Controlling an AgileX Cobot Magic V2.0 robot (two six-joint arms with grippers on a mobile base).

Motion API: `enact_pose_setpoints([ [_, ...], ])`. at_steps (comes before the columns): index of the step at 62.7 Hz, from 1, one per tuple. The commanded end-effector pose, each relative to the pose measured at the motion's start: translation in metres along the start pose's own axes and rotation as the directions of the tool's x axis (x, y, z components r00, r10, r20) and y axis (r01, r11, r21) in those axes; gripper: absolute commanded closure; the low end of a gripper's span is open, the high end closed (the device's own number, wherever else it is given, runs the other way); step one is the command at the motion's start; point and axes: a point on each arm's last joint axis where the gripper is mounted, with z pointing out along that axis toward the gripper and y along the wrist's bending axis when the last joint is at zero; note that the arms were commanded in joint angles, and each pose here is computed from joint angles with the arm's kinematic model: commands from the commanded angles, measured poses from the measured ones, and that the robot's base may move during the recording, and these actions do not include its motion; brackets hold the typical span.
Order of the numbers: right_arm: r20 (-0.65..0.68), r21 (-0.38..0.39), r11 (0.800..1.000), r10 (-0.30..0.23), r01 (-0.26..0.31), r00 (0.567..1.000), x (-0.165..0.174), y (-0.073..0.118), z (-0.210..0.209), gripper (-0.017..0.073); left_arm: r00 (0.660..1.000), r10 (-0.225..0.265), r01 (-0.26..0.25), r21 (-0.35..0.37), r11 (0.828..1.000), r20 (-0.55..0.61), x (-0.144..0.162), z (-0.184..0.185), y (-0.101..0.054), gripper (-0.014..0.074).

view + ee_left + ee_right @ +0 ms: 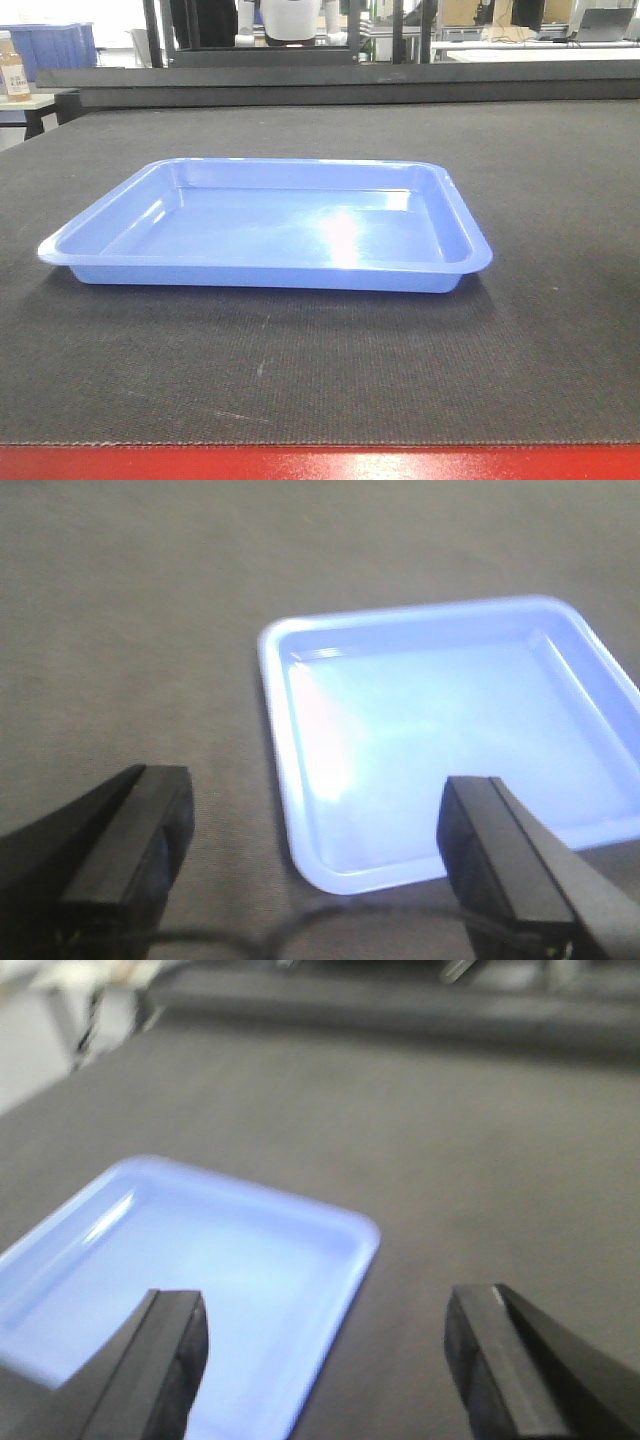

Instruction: Grab blue tray and place on right shelf

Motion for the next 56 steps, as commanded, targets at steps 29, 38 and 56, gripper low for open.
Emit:
enact_pose_setpoints([
  [29,-0.553,0.149,0.986,0.146,-0.075,0.820,-0.030,0.010,0.191,-0.0031,0.917,-0.102,0.080,-0.073,0.994,-0.385,-0.050,0.160,0.021,0.0172],
  [38,-0.585,0.263,0.962,0.224,-0.079,0.780,-0.012,0.002,0.226,-0.0031,0.890,-0.156,0.128,-0.095,0.987,-0.427,-0.045,0.193,0.023,0.0172],
  [56,-0.620,0.276,0.957,0.248,-0.090,0.744,0.020,0.000,0.265,-0.0031,0.842,-0.190,0.150,-0.120,0.981,-0.505,-0.019,0.237,0.028,0.0172],
])
